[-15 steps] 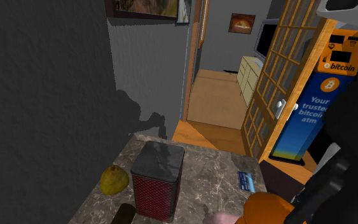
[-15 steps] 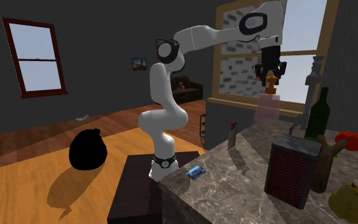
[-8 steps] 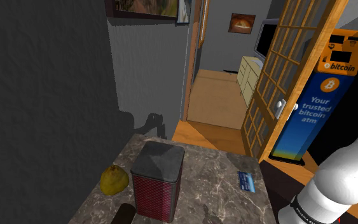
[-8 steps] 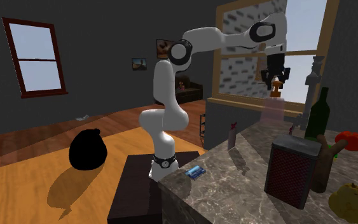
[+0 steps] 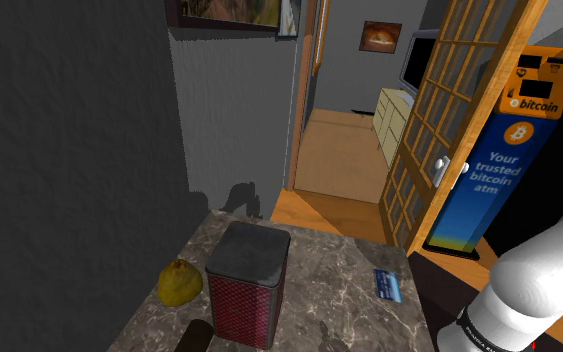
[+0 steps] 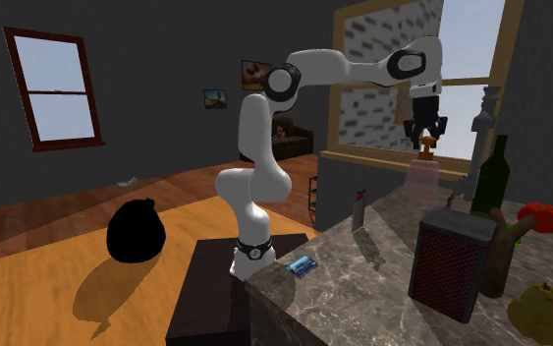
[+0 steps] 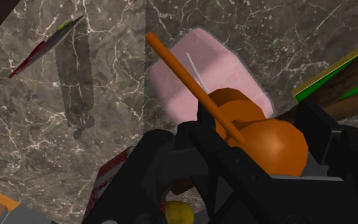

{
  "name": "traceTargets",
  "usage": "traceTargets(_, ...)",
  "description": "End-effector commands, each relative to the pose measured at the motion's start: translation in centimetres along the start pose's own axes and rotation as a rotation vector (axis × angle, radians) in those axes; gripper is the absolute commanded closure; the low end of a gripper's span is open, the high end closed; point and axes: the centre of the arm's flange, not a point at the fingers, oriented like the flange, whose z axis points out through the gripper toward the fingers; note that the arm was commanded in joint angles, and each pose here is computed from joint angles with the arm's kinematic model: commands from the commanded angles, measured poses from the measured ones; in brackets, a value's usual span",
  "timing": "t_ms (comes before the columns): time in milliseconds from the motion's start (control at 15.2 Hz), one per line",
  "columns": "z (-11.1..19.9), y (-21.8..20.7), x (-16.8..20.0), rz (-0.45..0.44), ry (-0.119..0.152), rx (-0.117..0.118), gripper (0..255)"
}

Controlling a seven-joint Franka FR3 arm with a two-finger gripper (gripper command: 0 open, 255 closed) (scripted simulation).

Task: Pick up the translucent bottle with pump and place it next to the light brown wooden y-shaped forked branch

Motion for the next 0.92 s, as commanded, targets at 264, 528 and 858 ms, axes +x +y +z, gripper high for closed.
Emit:
traceTargets(264, 3.1, 0.3, -0.4, 0.0, 0.0, 0.0, 255)
traceTargets(528, 5.2, 0.4, -0.6, 0.0, 0.0, 0.0, 255)
traceTargets(858, 7.8, 0.6, -0.8, 0.0, 0.0, 0.0, 255)
